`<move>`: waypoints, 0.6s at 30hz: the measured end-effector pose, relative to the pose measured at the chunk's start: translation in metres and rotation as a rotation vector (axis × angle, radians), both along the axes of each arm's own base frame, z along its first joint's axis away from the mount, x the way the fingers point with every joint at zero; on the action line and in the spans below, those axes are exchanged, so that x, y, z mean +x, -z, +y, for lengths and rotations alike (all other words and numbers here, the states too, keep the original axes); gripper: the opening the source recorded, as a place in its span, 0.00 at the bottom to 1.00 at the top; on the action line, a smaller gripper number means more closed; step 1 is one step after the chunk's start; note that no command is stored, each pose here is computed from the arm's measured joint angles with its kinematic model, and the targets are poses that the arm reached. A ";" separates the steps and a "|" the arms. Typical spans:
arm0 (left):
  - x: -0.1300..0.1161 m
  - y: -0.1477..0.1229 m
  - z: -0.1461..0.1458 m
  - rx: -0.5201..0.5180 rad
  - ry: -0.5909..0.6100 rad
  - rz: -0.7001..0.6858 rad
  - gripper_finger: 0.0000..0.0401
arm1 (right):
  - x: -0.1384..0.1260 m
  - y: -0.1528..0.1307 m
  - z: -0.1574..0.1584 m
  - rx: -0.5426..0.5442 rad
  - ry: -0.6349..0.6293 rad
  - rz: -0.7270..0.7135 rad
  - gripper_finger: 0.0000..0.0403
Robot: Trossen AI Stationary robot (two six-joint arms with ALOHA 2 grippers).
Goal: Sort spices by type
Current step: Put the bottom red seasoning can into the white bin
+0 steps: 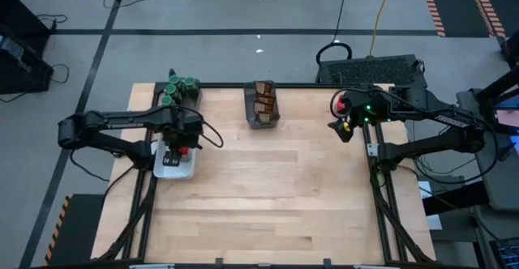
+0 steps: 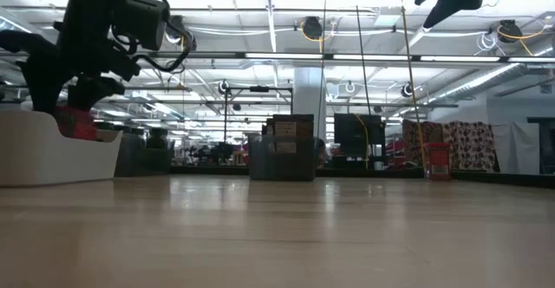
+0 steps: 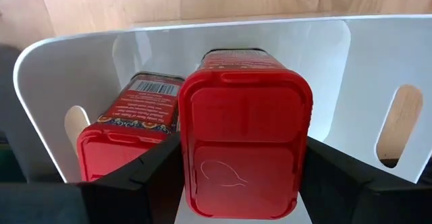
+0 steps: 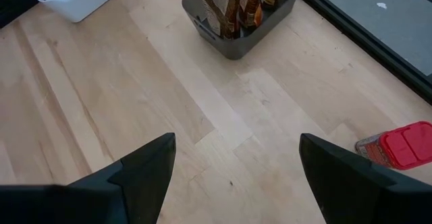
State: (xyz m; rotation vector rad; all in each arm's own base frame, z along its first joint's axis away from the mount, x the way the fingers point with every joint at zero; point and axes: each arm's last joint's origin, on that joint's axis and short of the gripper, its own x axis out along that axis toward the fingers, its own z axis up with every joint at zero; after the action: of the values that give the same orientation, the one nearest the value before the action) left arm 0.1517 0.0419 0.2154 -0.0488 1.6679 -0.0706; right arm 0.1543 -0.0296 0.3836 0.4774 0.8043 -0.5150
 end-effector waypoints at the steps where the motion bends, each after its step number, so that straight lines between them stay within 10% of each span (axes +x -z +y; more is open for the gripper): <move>1: 0.000 0.001 0.000 -0.001 -0.001 0.004 0.62 | 0.000 0.000 0.000 0.000 0.000 0.000 0.74; 18: 0.003 0.002 0.001 -0.003 0.000 -0.004 0.62 | 0.000 0.000 0.000 -0.003 -0.003 0.001 0.74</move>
State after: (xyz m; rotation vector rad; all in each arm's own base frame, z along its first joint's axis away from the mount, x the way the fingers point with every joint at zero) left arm 0.1546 0.0430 0.2133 -0.0510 1.6640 -0.0734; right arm 0.1543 -0.0296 0.3836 0.4733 0.8051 -0.5135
